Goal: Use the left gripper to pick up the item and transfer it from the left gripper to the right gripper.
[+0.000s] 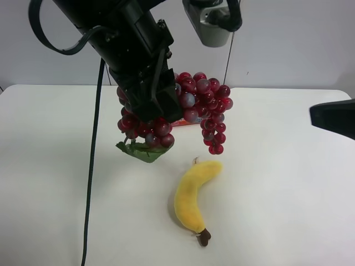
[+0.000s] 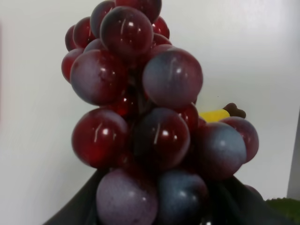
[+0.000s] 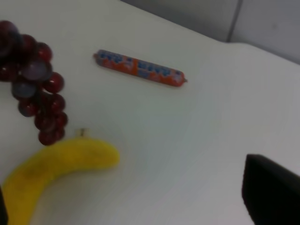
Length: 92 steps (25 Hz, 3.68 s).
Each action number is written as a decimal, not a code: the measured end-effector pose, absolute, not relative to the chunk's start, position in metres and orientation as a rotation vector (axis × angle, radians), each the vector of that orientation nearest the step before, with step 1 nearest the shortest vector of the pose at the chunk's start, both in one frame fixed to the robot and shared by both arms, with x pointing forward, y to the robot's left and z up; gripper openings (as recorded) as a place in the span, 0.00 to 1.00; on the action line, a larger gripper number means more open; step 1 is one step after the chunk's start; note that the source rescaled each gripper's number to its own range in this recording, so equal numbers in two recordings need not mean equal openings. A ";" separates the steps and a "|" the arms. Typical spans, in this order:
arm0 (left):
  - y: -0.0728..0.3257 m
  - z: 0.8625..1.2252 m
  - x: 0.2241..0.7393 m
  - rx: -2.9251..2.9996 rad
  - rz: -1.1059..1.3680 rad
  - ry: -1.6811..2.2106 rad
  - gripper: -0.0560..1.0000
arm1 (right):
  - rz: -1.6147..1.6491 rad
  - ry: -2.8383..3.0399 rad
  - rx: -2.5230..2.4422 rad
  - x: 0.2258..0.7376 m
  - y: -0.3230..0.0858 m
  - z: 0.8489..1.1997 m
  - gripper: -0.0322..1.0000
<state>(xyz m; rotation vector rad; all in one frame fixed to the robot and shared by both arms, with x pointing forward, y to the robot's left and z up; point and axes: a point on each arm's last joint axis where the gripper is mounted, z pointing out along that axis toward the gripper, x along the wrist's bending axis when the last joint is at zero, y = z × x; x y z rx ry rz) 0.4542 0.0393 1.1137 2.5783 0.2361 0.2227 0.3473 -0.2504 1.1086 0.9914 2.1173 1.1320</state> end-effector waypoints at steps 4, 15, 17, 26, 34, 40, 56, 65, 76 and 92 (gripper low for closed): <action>0.039 1.114 0.454 2.583 0.232 0.205 0.06 | 1.142 2.211 0.821 0.372 -0.231 1.100 1.00; 0.039 1.114 0.454 2.583 0.240 0.187 0.06 | 1.150 2.414 0.515 0.408 -0.181 1.067 1.00; 0.039 1.114 0.454 2.583 0.242 0.183 0.06 | 1.144 2.429 0.448 0.412 -0.173 1.062 1.00; 0.039 1.114 0.455 2.587 0.260 0.126 0.06 | 1.093 2.410 0.306 0.423 -0.142 1.044 1.00; 0.039 1.114 0.454 2.599 0.284 0.023 0.06 | 1.055 2.442 0.297 0.428 -0.132 1.030 1.00; 0.039 1.114 0.454 2.603 0.307 -0.066 0.06 | 1.062 2.431 0.337 0.430 -0.131 1.028 1.00; 0.037 1.114 0.452 2.584 0.305 -0.164 0.06 | 1.062 2.430 0.354 0.432 -0.130 1.027 0.05; 0.038 1.114 0.452 2.589 0.312 -0.192 0.31 | 1.063 2.430 0.357 0.432 -0.130 1.027 0.05; 0.036 1.115 0.454 2.568 0.338 -0.191 1.00 | 1.064 2.437 0.355 0.431 -0.130 1.027 0.04; 0.085 1.162 0.428 2.620 0.460 0.065 1.00 | 1.065 2.438 0.358 0.431 -0.130 1.027 0.04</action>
